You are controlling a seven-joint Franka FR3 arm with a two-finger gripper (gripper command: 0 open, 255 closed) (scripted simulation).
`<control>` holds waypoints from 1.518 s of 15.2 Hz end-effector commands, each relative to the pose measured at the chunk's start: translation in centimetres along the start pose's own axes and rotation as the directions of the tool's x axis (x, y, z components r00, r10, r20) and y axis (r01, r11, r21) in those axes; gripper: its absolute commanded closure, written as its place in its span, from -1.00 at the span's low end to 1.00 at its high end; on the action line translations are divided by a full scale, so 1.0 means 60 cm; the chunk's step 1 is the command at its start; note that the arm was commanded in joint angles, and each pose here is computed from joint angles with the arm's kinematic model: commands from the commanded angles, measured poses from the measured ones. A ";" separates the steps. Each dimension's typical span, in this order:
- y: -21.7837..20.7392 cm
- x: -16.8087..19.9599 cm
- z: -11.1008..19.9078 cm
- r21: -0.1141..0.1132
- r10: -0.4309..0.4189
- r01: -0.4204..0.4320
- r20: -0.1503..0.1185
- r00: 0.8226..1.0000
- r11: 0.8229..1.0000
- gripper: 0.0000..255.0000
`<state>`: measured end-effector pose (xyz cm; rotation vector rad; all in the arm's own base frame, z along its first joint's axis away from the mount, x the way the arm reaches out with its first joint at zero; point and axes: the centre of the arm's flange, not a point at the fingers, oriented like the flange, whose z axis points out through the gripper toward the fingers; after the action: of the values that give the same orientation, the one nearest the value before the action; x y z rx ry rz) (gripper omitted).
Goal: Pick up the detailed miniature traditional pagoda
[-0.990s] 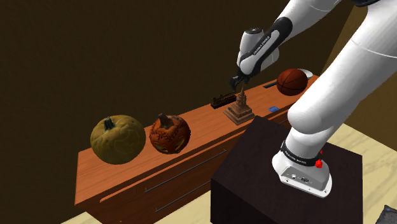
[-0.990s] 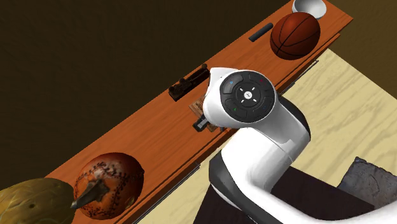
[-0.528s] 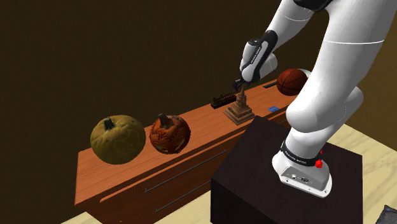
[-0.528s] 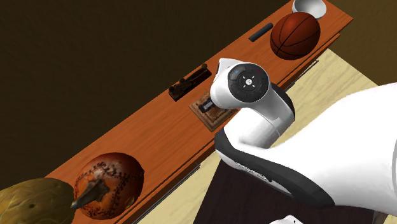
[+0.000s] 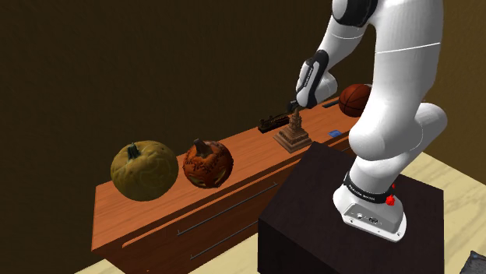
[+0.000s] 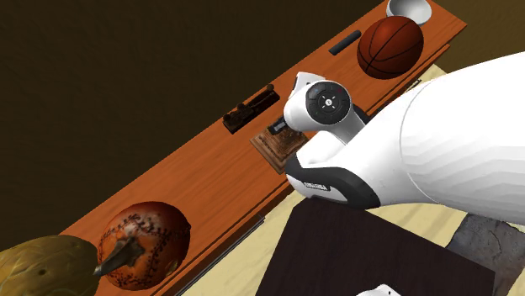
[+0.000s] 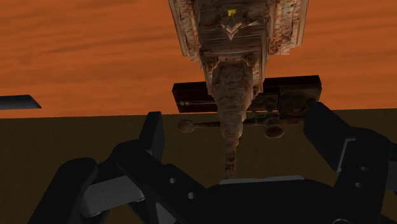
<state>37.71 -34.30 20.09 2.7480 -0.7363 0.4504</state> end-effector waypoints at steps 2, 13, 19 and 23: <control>-0.003 -0.010 0.027 0.000 0.001 -0.001 -0.001 1.000 1.000 -1.00; -0.007 -0.020 0.049 0.000 0.001 -0.001 -0.001 1.000 1.000 1.00; -0.003 -0.008 0.023 0.000 0.001 -0.001 -0.001 1.000 1.000 1.00; 0.003 0.004 -0.009 0.000 0.001 -0.001 -0.001 1.000 1.000 1.00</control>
<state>37.62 -34.33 19.97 2.7483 -0.7376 0.4486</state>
